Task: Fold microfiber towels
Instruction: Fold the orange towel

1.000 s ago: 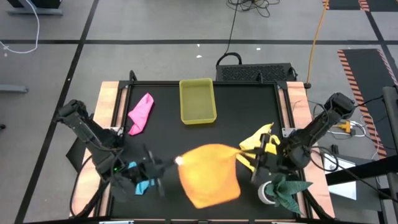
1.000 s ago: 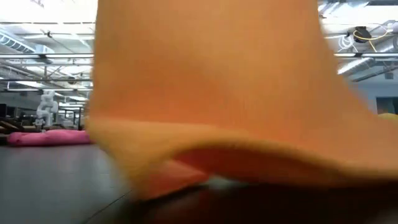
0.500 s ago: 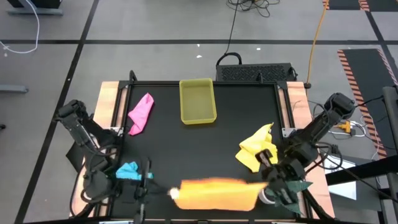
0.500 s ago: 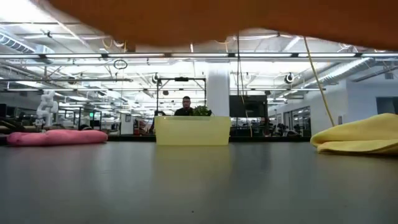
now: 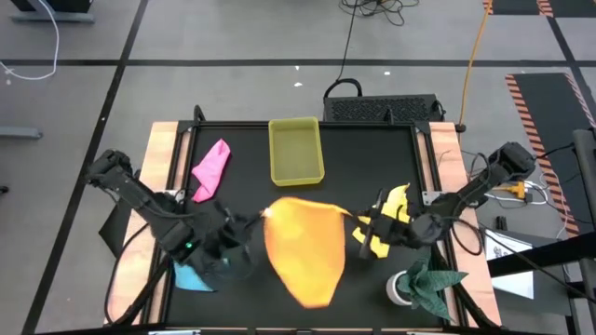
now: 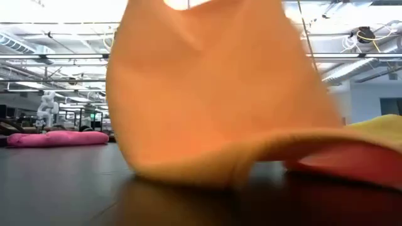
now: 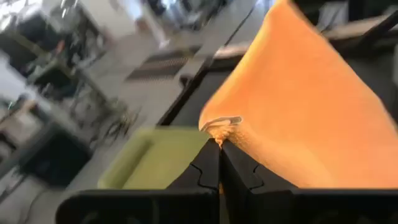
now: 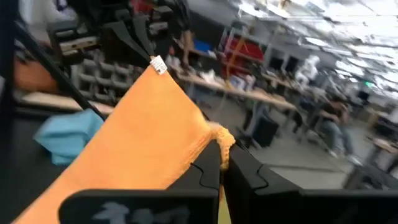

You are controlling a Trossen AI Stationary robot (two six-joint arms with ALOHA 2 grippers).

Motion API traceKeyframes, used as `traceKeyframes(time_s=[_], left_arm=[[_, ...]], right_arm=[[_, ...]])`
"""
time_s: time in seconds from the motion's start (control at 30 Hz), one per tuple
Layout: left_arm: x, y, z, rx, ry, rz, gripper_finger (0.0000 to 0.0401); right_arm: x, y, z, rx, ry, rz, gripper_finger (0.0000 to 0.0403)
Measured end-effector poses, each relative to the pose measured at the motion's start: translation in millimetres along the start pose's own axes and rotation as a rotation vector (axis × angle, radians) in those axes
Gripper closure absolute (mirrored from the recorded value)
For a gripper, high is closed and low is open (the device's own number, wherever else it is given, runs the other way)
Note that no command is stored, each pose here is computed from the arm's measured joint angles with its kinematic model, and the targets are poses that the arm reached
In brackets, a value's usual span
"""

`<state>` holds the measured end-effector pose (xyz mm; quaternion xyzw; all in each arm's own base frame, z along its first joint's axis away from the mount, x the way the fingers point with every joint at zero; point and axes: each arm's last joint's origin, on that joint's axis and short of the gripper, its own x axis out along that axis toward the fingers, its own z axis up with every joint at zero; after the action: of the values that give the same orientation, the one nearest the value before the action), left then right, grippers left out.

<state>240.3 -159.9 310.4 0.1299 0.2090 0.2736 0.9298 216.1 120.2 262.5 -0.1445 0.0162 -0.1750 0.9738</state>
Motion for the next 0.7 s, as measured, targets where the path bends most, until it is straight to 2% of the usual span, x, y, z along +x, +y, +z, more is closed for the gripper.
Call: traceKeyframes(time_s=[0.07,0.13,0.23,0.33,0.4,0.43,0.47,0.53,0.6,0.7], left_arm=[[0,-2,1,-0.03,0.015,-0.045,0.0395],[-5,-8,4,-0.046,0.018,-0.148,0.0394],[-20,-22,14,-0.058,-0.026,-0.369,0.0397],[-43,-35,26,-0.078,-0.129,-0.61,0.0395],[-59,-41,34,-0.075,-0.228,-0.722,0.0392],[-66,-42,38,-0.072,-0.282,-0.752,0.0393],[-73,-43,41,-0.064,-0.33,-0.769,0.0395],[-83,-43,45,-0.048,-0.402,-0.759,0.0398],[-88,-40,46,-0.034,-0.429,-0.689,0.0395],[-84,-35,43,-0.003,-0.39,-0.516,0.0397]], right_arm=[[0,0,0,0.003,0.0,0.005,0.0403],[-4,4,3,0.009,-0.037,0.1,0.0403],[-16,14,13,0.084,-0.158,0.373,0.0403],[-30,21,27,0.216,-0.334,0.724,0.0403],[-39,24,36,0.292,-0.463,0.931,0.0403],[-42,24,40,0.328,-0.52,0.998,0.0403],[-45,24,43,0.36,-0.558,1.032,0.0403],[-48,21,48,0.412,-0.597,1.008,0.0403],[-46,18,50,0.427,-0.592,0.912,0.0403],[-40,12,48,0.386,-0.536,0.716,0.0403]])
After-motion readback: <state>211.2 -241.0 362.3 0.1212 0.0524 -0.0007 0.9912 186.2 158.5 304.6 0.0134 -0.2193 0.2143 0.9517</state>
